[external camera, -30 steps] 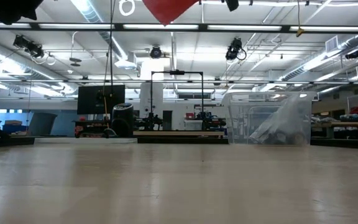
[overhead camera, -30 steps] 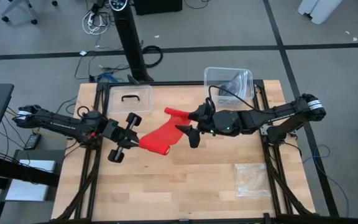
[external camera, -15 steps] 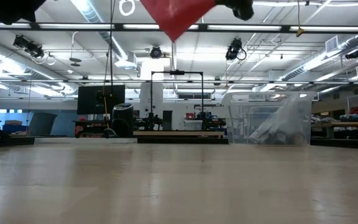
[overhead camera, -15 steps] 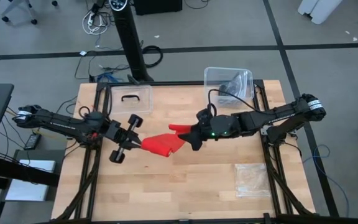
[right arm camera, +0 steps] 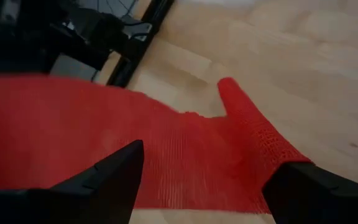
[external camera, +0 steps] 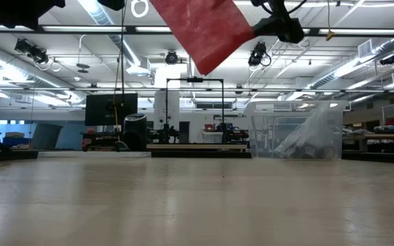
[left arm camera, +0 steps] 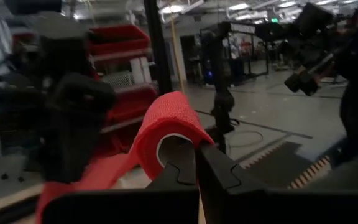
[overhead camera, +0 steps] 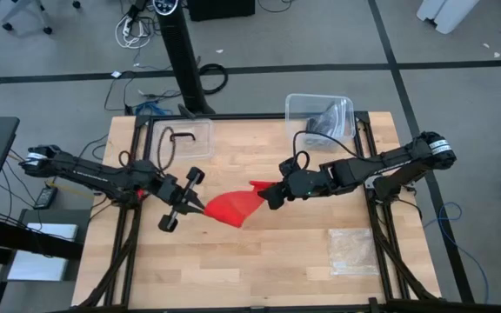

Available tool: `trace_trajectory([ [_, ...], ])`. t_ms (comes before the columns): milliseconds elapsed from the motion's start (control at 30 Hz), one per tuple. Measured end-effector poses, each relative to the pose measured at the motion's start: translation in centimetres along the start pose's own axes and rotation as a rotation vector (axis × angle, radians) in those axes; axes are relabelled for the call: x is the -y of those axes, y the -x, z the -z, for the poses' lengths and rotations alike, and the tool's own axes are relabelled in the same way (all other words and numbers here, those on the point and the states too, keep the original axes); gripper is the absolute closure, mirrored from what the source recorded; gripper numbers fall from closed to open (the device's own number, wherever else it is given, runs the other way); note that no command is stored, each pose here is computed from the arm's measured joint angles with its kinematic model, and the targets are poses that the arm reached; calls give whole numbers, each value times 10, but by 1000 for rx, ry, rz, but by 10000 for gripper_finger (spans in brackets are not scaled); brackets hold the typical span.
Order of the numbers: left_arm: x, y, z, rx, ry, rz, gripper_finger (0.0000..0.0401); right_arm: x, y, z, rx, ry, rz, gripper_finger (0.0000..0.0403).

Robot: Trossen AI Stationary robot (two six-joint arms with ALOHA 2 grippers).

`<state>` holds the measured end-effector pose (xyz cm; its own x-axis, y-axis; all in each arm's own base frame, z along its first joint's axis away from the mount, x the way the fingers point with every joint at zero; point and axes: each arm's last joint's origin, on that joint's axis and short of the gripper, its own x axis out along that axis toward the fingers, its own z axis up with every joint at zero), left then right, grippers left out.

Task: Roll bandage
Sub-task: Roll the red bandage

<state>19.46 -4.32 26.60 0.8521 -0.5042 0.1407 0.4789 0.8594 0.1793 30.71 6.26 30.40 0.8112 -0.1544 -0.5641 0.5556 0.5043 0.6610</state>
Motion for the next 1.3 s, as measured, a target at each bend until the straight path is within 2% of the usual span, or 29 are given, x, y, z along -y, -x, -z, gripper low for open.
trace_trajectory([
  [133, 6, -11, 15, -66, 7, 16, 401, 4, -8, 5, 32, -20, -67, 108],
  [233, 10, -18, 21, -71, 10, 31, 401, 7, -11, 9, 24, 24, -72, 109],
  [467, 22, -30, 32, -97, 21, 69, 401, 2, -6, 20, 14, 350, -98, 120],
  [600, 26, -33, 34, -95, 24, 77, 401, 1, -4, 25, 4, 445, -96, 129],
  [667, 29, -34, 35, -92, 26, 90, 401, 0, -4, 26, 9, 457, -108, 135],
  [800, 34, -35, 34, -89, 33, 112, 401, -2, -3, 25, 13, 353, -124, 146],
  [867, 37, -36, 34, -89, 35, 124, 401, -2, -3, 25, 14, 346, -128, 149],
  [1133, 42, -36, 33, -91, 39, 134, 401, -7, 2, 37, -5, 611, -168, 145],
  [1233, 43, -36, 34, -99, 48, 137, 401, -11, 4, 39, 7, 628, -207, 143],
  [1300, 44, -36, 35, -112, 55, 141, 401, -15, 5, 38, 10, 578, -253, 141],
])
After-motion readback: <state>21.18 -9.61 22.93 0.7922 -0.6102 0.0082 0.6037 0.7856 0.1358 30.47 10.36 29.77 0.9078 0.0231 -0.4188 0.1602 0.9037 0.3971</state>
